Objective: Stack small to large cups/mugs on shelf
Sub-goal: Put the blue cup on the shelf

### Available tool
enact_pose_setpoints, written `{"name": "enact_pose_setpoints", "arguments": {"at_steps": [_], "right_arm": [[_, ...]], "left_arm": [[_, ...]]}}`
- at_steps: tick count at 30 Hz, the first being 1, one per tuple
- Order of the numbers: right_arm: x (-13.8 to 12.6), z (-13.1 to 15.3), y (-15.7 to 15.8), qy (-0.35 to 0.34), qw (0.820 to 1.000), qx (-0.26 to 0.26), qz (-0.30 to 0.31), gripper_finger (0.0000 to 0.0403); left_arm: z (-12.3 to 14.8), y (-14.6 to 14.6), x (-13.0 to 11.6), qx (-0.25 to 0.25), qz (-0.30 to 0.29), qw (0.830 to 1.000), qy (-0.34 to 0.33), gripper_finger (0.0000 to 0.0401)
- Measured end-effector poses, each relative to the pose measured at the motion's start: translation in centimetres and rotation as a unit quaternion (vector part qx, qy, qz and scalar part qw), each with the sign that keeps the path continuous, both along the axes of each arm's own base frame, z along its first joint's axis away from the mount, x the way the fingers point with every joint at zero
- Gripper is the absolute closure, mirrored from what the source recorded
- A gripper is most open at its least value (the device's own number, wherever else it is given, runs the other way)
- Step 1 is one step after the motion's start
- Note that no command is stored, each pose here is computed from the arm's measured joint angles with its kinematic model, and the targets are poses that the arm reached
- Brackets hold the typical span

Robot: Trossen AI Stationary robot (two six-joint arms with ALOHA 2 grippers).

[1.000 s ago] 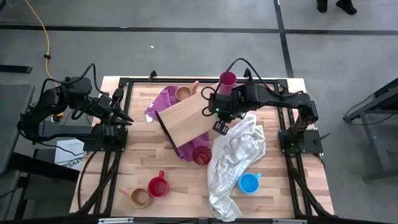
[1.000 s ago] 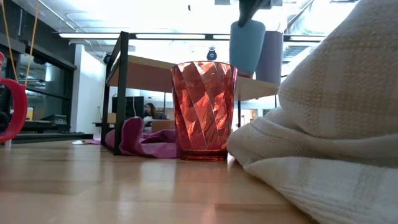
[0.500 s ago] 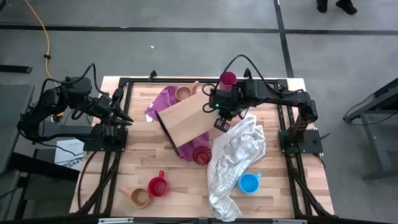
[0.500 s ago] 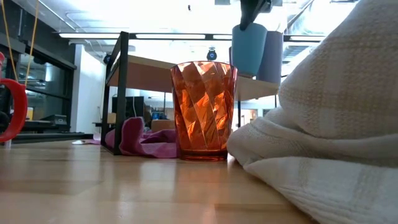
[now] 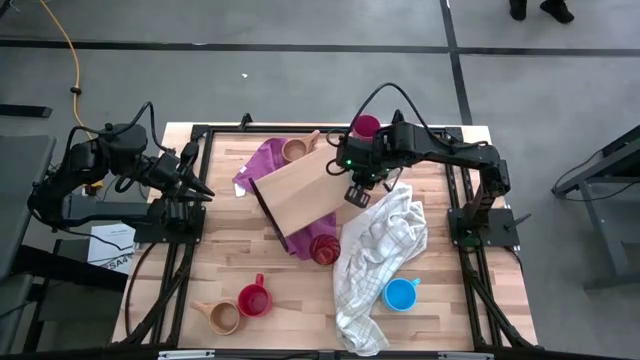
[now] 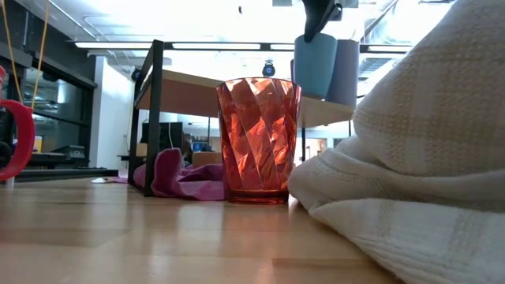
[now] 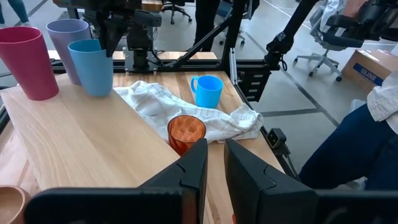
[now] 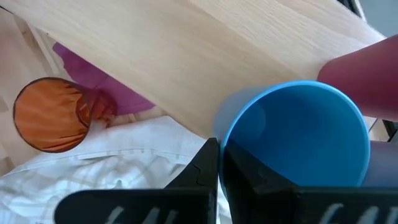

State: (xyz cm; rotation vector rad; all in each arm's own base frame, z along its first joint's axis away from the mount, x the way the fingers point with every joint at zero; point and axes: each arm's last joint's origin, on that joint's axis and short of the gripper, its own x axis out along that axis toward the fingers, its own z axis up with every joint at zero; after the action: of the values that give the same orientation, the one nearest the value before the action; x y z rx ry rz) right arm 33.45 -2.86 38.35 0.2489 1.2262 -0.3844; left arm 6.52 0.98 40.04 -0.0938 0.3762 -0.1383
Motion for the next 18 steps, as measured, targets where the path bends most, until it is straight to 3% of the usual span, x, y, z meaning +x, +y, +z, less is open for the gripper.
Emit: {"name": "enact_pose_setpoints", "arguments": {"at_steps": [18], "right_arm": [[-0.26, -0.10, -0.32, 0.014, 1.000, 0.016, 0.011, 0.0403]], "left_arm": [[0.00, 0.00, 0.00, 0.000, 0.000, 1.000, 0.000, 0.0357]]}}
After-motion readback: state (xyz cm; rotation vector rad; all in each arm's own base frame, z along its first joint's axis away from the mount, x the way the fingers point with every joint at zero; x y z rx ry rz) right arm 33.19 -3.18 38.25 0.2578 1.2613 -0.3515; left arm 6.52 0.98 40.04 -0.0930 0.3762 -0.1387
